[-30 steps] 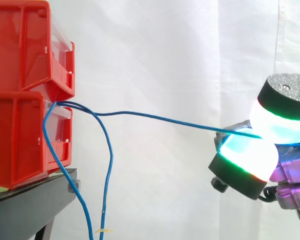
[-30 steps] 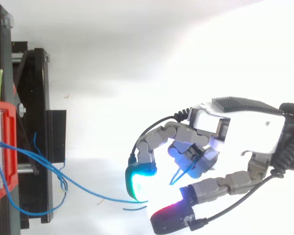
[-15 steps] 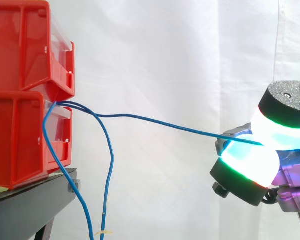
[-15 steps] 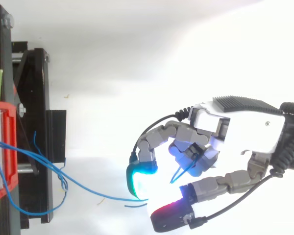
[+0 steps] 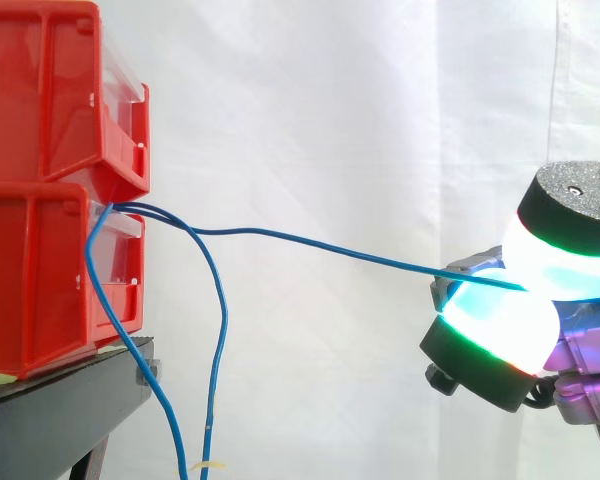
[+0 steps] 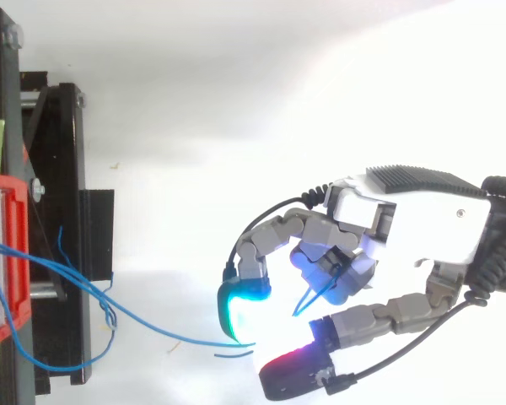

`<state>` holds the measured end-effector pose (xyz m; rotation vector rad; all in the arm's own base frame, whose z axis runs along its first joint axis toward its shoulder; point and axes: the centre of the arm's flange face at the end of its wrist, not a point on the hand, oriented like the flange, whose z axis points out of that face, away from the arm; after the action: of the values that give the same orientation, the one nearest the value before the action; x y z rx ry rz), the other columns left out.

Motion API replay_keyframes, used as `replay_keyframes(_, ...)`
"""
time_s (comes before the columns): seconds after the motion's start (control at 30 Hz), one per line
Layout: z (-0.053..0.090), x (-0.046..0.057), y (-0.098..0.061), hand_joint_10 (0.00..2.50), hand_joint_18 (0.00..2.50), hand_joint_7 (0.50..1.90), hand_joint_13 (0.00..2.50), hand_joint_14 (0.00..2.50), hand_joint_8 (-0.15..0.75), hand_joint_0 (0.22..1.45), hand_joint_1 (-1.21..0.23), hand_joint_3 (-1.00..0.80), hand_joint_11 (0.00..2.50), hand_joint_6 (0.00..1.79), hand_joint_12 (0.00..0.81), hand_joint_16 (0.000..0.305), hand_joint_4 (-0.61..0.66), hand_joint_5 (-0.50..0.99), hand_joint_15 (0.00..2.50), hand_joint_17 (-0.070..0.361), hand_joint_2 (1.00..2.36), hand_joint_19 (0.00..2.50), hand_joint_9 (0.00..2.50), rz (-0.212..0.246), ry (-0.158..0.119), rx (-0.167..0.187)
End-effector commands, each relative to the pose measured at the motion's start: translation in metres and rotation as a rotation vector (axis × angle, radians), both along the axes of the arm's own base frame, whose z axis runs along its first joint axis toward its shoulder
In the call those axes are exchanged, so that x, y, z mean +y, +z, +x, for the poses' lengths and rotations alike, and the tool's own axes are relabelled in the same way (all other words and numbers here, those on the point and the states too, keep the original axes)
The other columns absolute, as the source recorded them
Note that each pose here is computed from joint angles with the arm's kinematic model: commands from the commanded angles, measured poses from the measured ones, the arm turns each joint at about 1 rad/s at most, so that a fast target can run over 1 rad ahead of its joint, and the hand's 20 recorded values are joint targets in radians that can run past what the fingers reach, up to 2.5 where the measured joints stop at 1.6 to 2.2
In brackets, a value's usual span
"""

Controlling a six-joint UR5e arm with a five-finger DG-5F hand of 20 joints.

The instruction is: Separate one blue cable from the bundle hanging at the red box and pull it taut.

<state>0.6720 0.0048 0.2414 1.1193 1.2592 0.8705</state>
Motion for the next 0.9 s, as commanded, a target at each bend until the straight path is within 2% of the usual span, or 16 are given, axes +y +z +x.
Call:
replay_keyframes(0.0, 0.0, -0.0001, -0.0001, 2.5, 1.55, 1.34, 0.99, 2.5, 0.364, 0.64, -0.73, 0.07, 1.64, 0.92, 0.425, 0.053, -0.06, -0.16, 1.54, 0.119, 1.01, 1.34, 1.03, 0.0, -0.001, 0.0)
replay_keyframes(0.87, 0.0, -0.0001, -0.0001, 2.5, 1.55, 1.33, 0.99, 2.5, 0.364, 0.64, -0.73, 0.06, 1.65, 0.92, 0.425, 0.053, -0.05, -0.16, 1.51, 0.12, 1.01, 1.35, 1.03, 0.0, -0.001, 0.0)
